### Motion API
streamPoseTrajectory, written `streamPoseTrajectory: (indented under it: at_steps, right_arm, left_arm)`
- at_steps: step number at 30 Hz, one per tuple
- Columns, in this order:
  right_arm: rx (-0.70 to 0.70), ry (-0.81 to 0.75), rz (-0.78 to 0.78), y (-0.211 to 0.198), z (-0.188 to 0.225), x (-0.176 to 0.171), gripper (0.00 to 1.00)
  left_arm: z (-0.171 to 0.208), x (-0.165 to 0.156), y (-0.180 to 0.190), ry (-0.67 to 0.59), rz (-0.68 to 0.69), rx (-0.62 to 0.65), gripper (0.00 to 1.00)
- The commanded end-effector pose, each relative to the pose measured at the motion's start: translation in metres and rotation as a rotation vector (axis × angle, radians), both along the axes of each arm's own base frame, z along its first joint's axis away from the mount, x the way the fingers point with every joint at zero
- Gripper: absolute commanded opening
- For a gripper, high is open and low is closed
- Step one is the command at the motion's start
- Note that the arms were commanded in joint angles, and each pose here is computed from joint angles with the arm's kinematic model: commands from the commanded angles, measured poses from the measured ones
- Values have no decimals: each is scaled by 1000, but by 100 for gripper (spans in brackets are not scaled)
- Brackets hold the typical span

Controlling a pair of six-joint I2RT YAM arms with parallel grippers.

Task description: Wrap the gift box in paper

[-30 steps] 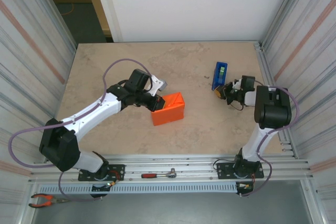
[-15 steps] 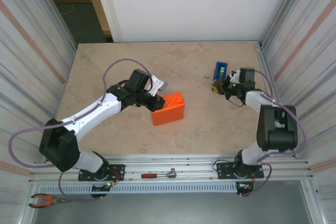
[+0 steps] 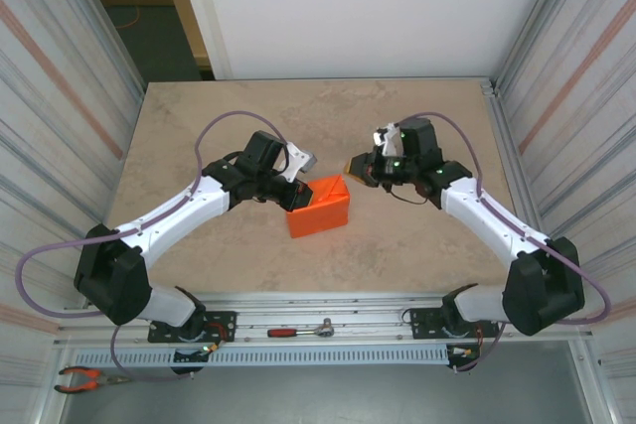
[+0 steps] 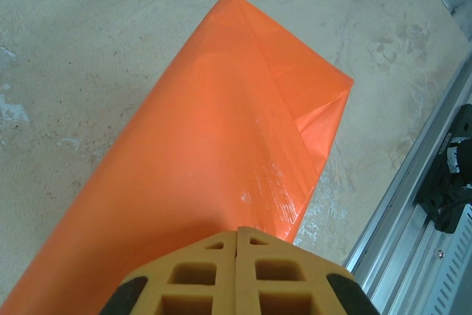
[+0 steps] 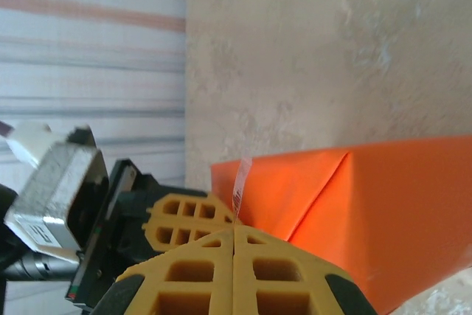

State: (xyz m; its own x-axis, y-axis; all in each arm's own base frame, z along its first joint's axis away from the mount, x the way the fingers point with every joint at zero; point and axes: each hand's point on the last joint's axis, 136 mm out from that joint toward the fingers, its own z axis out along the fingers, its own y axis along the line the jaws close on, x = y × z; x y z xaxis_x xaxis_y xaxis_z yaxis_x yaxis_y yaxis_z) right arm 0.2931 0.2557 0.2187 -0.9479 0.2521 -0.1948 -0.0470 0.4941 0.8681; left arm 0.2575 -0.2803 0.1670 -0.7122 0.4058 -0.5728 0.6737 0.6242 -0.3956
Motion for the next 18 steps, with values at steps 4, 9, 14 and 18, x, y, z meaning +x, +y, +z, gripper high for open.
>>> streamPoseTrajectory:
  at_steps: [4,9,14,18]
  right_arm:
    - [-20,9,-7,19,7,-12,0]
    - [-14,24,-6,28,0,-17,0]
    - [-5,34,2,36,-4,-18,0]
    - [-8,38,10,42,-6,-19,0]
  left_arm:
    - [-61,-29,18,152,-18,172,4]
    - [-61,-29,18,153,-19,173,4]
    - [-62,-29,18,156,-20,172,4]
    - [-62,-29,18,156,-21,171,4]
